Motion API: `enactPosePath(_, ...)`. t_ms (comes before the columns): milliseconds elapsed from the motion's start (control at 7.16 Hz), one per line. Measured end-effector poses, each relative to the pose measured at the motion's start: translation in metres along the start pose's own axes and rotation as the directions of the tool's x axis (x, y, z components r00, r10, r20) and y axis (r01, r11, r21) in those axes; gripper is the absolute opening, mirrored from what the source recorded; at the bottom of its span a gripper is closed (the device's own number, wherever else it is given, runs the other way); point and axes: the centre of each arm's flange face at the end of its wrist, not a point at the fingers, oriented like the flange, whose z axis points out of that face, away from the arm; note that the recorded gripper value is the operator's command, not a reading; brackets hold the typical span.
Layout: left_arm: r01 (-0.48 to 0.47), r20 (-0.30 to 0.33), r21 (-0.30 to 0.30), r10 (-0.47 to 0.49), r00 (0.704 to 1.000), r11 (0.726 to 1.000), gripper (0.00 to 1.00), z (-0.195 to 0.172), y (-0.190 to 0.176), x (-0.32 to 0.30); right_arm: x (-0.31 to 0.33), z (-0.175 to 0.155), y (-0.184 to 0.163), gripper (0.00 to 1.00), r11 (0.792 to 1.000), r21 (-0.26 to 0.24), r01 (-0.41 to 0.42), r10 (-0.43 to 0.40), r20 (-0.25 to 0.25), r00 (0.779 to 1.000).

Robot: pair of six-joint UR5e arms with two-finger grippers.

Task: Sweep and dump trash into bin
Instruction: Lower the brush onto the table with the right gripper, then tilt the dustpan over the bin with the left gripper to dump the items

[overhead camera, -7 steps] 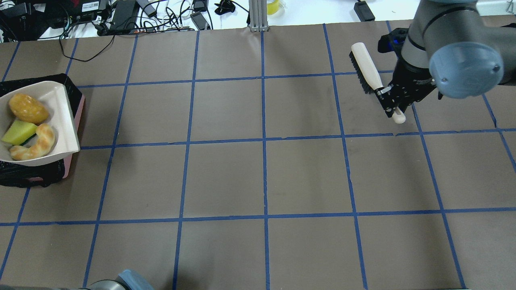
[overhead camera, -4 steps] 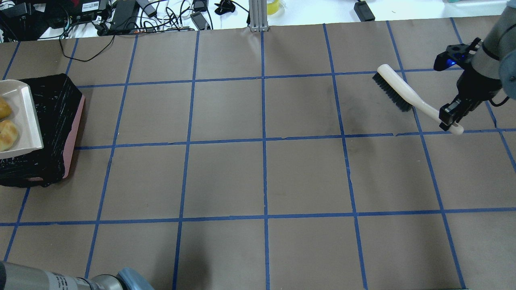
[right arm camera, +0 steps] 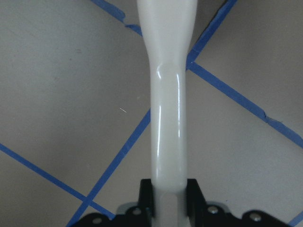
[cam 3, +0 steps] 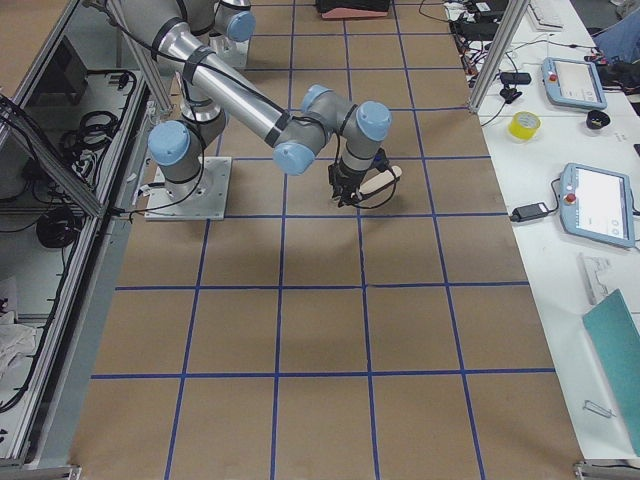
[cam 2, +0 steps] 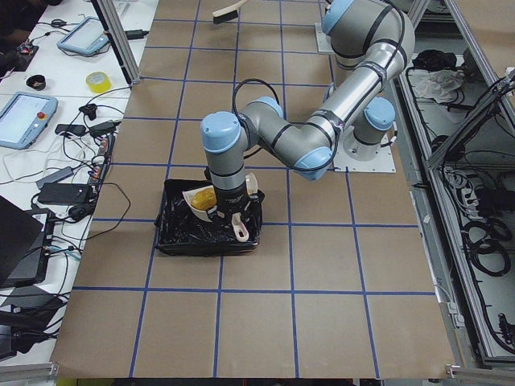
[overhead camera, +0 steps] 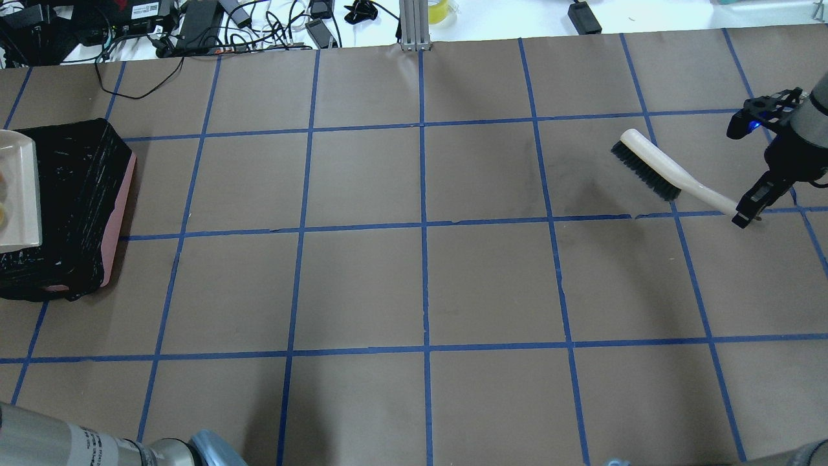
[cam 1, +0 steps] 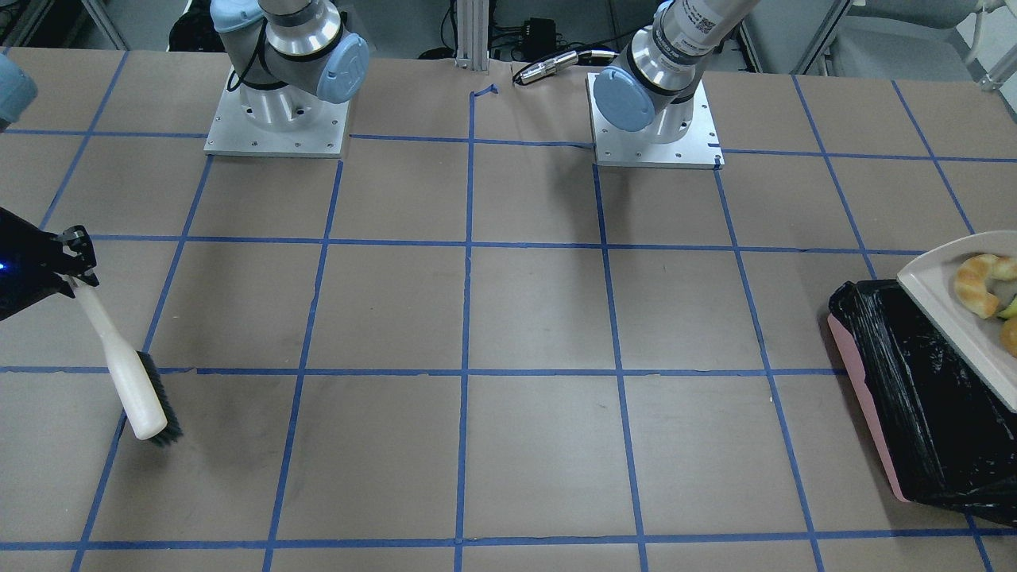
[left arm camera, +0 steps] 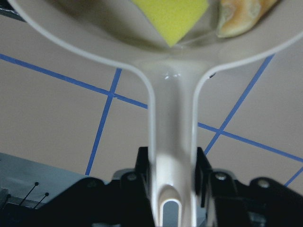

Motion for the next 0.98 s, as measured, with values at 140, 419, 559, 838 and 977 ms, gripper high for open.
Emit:
enactPosePath(140,-0.045,0.015,-0.01,0.045,0.999,0.999,0.0,0.003,0.001,-0.005,0.015,0.013,0.003,0.0,1.0,0.007,0.007,-0.007,-0.006,1.0)
enactPosePath(419,-0.148,0.048,-0.048,0.15,0.988,0.988,0.0,-0.002,-0.008,-0.017,0.037,0.035,0.0,0.0,1.0,0.023,0.015,-0.014,-0.04,0.999)
enactPosePath(559,-0.211,0.047,-0.09,0.216,0.975,0.973,0.0,-0.007,-0.013,-0.023,0.044,0.042,-0.003,0.0,1.0,0.028,0.003,-0.001,-0.054,0.999)
enactPosePath(838,-0.288,0.017,-0.171,0.295,0.955,0.942,0.0,0.0,-0.016,-0.033,0.048,0.049,-0.005,0.1,0.999,0.031,-0.015,0.017,-0.058,0.998)
enactPosePath(977,-0.299,0.011,-0.222,0.309,0.951,0.928,0.0,0.003,-0.02,-0.041,0.049,0.049,-0.006,0.23,0.999,0.031,-0.018,0.02,-0.058,0.998)
